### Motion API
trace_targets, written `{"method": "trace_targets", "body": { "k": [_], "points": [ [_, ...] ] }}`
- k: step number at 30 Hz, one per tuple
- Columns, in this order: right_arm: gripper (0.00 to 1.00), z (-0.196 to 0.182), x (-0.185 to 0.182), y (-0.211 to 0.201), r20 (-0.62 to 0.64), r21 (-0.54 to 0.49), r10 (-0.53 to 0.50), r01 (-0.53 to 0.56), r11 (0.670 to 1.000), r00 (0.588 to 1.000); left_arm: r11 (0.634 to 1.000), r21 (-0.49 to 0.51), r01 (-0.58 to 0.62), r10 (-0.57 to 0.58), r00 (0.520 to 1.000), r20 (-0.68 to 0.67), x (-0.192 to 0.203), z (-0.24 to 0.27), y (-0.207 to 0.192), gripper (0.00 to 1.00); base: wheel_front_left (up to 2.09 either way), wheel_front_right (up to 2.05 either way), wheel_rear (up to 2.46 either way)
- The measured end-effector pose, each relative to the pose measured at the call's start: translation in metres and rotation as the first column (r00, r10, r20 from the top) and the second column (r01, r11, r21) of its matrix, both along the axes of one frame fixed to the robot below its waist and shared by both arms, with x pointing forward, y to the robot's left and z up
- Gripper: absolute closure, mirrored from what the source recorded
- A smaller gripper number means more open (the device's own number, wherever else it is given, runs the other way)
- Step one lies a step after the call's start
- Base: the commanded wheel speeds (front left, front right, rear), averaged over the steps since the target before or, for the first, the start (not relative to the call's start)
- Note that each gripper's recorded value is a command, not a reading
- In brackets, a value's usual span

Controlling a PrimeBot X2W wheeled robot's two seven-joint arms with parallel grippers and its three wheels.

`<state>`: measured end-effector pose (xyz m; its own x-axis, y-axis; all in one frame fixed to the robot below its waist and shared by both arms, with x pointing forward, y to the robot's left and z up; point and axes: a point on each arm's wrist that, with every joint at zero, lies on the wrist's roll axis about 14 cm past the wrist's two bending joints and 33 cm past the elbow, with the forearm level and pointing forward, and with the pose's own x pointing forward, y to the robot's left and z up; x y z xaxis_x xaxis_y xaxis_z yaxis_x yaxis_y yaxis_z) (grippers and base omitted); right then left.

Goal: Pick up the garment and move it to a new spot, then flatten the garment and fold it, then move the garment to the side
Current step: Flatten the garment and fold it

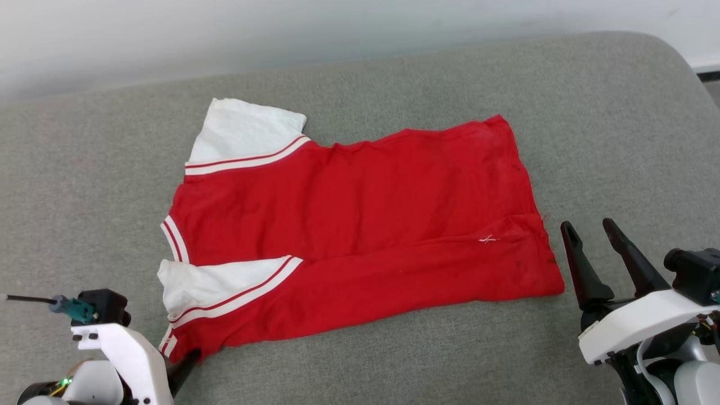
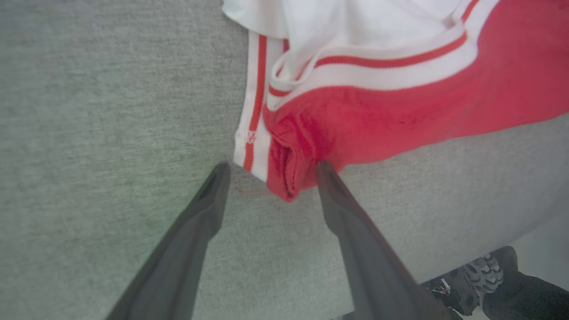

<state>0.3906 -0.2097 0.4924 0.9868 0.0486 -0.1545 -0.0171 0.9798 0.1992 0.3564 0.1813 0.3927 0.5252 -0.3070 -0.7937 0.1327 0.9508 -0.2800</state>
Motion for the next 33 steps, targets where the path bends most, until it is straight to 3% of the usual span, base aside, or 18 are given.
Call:
{"method": "trace_targets", "body": {
  "k": [8,9,11,18,22,28,33],
  "points": [
    [0.00,-0.017,0.003,-0.008,-0.049,0.010,-0.024,0.025,1.000,0.999,0.999,-0.031,0.031,-0.033,0.997,-0.072,0.013,-0.022,-0.010,0.00,0.00,0.00,0.00],
    [0.00,-0.017,0.004,-0.010,-0.050,0.010,-0.029,0.029,1.000,0.998,0.999,-0.037,0.036,-0.039,0.996,-0.084,0.013,-0.024,-0.012,0.29,0.00,0.00,0.00],
    [0.00,-0.018,0.005,-0.012,-0.052,0.014,-0.036,0.037,0.999,0.998,0.997,-0.052,0.050,-0.054,0.995,-0.087,0.015,-0.026,-0.016,1.00,0.00,0.00,0.00],
    [0.00,-0.026,0.001,-0.029,-0.107,0.016,-0.072,0.074,0.997,0.992,0.995,-0.070,0.065,-0.067,0.997,-0.026,0.020,-0.024,-0.026,1.00,0.00,0.00,0.00],
    [0.00,-0.043,-0.005,-0.038,-0.217,0.024,-0.073,0.080,0.996,0.973,0.996,-0.053,0.065,-0.062,0.997,0.050,0.025,-0.012,-0.024,1.00,0.00,0.00,0.00],
    [0.00,-0.078,-0.017,-0.039,-0.462,0.039,-0.008,0.030,0.999,0.887,0.996,-0.012,0.086,-0.082,0.979,0.186,0.037,0.017,-0.022,1.00,0.00,0.00,0.00],
    [0.00,-0.092,-0.008,-0.022,-0.562,0.072,0.071,-0.037,0.997,0.824,0.995,0.001,0.100,-0.098,0.966,0.238,0.044,0.029,-0.025,1.00,0.00,0.00,0.00]
  ]
}}
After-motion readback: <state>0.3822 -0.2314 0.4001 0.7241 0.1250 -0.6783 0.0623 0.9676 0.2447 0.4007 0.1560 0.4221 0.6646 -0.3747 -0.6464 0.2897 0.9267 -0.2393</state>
